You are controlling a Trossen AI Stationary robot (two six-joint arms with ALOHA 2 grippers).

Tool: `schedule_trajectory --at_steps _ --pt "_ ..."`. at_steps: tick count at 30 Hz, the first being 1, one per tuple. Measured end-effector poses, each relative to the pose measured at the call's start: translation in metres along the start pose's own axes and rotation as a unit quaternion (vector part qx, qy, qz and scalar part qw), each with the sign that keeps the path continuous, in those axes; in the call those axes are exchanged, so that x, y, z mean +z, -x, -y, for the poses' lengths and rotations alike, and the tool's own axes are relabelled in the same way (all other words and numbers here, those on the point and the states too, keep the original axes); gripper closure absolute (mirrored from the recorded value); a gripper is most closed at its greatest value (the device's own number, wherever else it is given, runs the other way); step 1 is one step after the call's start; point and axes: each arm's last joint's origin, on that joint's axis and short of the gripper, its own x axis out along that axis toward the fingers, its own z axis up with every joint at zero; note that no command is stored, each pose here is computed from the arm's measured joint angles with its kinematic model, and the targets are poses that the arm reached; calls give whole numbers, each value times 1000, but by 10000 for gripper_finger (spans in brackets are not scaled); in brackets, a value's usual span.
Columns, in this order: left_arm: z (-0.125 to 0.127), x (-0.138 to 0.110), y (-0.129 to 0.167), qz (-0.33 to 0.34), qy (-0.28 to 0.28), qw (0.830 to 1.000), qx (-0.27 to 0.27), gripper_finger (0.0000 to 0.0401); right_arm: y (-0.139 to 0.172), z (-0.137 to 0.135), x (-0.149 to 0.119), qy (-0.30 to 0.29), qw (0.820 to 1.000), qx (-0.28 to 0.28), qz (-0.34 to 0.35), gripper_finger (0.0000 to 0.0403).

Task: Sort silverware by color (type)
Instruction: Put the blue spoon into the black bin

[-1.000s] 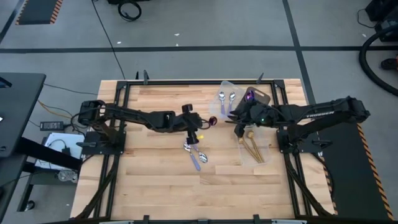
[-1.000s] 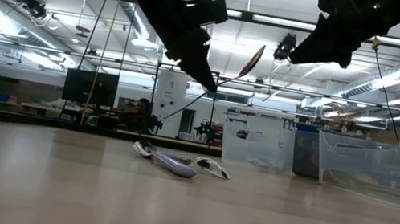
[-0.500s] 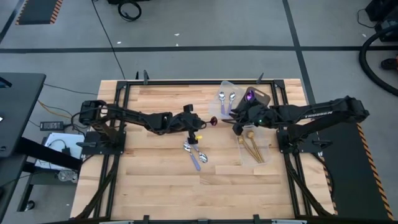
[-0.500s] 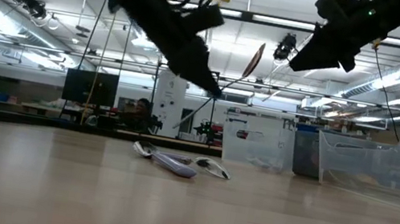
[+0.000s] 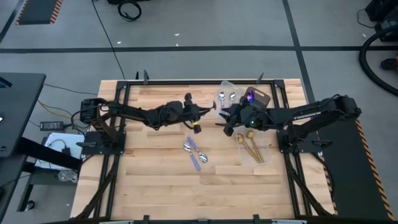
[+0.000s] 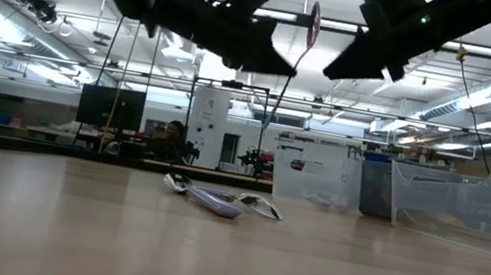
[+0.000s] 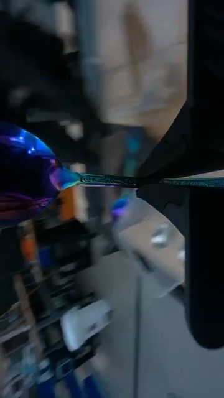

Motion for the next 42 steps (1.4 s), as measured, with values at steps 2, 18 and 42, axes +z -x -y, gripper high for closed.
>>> schedule_trajectory --at_steps 2,18,42 --pt "-3 7 0 35 7 999 9 385 -2 -3 4 16 1000 6 24 275" --pt "-7 34 2 151 69 986 23 385 -4 -5 24 58 990 -29 122 212" --pt "3 47 8 222 37 974 -37 383 -6 1 39 101 973 66 195 330"
